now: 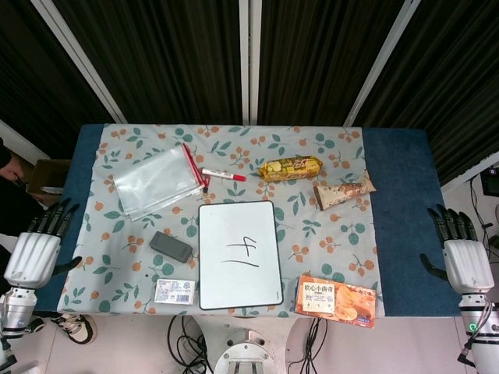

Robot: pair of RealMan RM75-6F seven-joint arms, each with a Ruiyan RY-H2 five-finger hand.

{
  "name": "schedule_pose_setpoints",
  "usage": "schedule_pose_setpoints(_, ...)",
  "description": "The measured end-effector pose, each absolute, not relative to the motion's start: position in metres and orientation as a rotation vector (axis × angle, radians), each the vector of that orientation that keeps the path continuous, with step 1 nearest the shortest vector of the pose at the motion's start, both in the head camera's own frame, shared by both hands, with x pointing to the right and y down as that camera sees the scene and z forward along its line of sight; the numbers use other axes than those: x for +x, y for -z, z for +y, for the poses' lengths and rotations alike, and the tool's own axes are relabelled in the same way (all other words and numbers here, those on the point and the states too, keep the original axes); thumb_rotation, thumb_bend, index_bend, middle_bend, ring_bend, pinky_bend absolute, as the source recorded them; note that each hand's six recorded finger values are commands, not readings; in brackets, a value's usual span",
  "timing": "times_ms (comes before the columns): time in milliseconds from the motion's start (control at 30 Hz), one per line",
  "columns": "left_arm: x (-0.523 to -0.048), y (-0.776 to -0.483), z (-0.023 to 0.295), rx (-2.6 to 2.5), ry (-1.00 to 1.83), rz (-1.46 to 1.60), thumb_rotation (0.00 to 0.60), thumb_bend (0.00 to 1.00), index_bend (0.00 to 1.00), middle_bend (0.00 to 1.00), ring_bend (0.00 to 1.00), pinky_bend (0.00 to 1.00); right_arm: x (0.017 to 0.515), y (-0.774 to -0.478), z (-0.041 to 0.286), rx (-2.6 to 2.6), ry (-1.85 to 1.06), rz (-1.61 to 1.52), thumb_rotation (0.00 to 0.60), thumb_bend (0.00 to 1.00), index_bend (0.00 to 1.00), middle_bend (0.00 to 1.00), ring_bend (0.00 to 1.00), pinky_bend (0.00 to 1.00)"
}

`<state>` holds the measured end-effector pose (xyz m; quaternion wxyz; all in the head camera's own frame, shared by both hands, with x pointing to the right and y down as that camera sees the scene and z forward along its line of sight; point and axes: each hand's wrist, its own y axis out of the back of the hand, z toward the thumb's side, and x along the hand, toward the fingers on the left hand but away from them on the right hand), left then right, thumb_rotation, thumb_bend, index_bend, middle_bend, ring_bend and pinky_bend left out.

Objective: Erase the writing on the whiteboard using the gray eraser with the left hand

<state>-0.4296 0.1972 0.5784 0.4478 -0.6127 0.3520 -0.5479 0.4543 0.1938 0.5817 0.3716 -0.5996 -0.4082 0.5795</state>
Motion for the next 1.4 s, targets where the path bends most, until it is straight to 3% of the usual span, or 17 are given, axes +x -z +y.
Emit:
schedule_pose_setpoints(167, -0.396, -0.586, 0.194, -1.647, 1.223, 0.774, 0.600, 0.06, 0.08, 0.08, 0.08, 0.26, 0.457, -0.577, 0.191, -1.528, -1.485, -1.035, 0.600, 0.19, 0.00, 0.00, 0.00, 0.00)
schedule_pose_setpoints(667, -0.322, -0.646, 0.184, -1.741, 1.146, 0.292, 0.600, 0.07, 0.12, 0.09, 0.09, 0.23, 0.469, -0.550, 0.197, -1.476, -1.467, -1.102, 0.600, 0.21, 0.00, 0.00, 0.00, 0.00)
schedule_pose_setpoints(867, -0.302, -0.673, 0.181, -1.788, 1.154, 0.223, 0.600, 0.09, 0.16, 0.10, 0.09, 0.23, 0.471, -0.547, 0.198, -1.464, -1.476, -1.093, 0.600, 0.23, 0.00, 0.00, 0.00, 0.00)
schedule_pose_setpoints(1167, -0.284, -0.686, 0.172, -1.809, 1.141, 0.208, 0.600, 0.19, 0.22, 0.18, 0.14, 0.24, 0.472, -0.548, 0.197, -1.467, -1.488, -1.094, 0.600, 0.23, 0.00, 0.00, 0.00, 0.00)
schedule_pose_setpoints(1400, -0.276, -0.696, 0.170, -1.824, 1.147, 0.184, 0.600, 0.23, 0.33, 0.22, 0.18, 0.26, 0.476, -0.551, 0.196, -1.468, -1.505, -1.098, 0.600, 0.23, 0.00, 0.00, 0.00, 0.00)
